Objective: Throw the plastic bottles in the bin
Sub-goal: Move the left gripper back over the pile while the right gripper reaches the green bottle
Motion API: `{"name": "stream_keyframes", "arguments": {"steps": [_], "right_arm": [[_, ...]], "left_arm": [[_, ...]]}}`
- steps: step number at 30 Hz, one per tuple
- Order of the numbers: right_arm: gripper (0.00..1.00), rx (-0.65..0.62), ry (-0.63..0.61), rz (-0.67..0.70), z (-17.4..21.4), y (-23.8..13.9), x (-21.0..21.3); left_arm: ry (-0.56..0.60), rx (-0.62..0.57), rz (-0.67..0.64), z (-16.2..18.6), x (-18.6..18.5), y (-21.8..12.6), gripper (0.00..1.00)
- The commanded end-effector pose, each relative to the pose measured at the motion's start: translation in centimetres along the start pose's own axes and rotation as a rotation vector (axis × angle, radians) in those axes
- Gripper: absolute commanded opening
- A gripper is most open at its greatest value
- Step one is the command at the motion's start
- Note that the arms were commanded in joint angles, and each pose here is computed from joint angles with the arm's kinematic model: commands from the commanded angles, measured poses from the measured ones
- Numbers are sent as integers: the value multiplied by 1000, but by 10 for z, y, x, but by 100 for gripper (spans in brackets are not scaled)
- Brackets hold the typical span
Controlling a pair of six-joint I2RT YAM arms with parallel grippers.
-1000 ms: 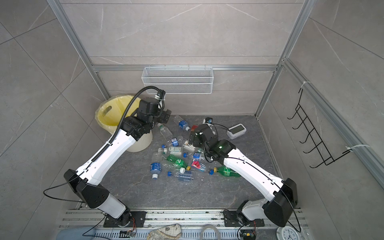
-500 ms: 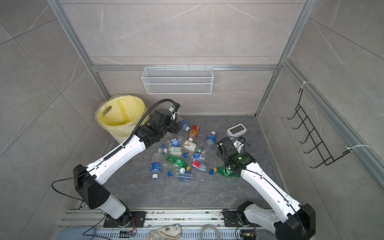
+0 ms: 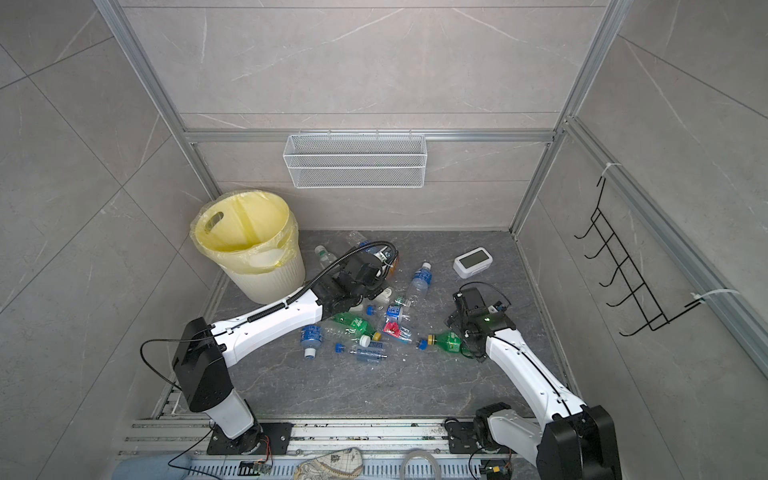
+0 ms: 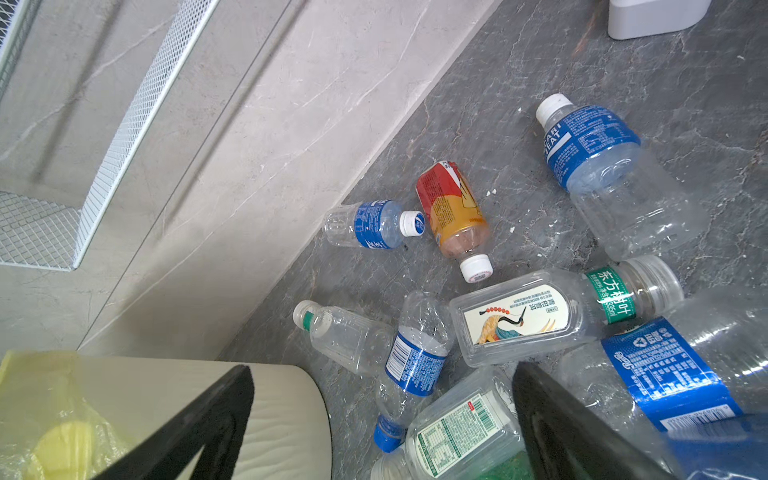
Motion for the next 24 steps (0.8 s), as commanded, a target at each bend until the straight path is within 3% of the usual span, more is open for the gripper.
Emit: {"name": "stream_keyframes", "arguments": {"steps": [1,14,24], "right_arm": [[99,41,44,-10,5,7,-1],[99,79,112,4,11,28,-20],[90,85,136,-30,9,48,-22]], "left_arm": [[-110,-50,29,-8,8,-16,100],[-238,-96,167,-12,-11,-26,100],[-302,-105,260,-14,-28,-26,100]]}}
Point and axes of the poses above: each gripper's point midway between its finger pads, its own y axis out along the fingers, its own x axis along the line the jaws close on, z = x × y, the point moved 1 cm from there along -y, back along the fingers, and after that the axes turned 6 degrees about y, right-handed, at the moved point
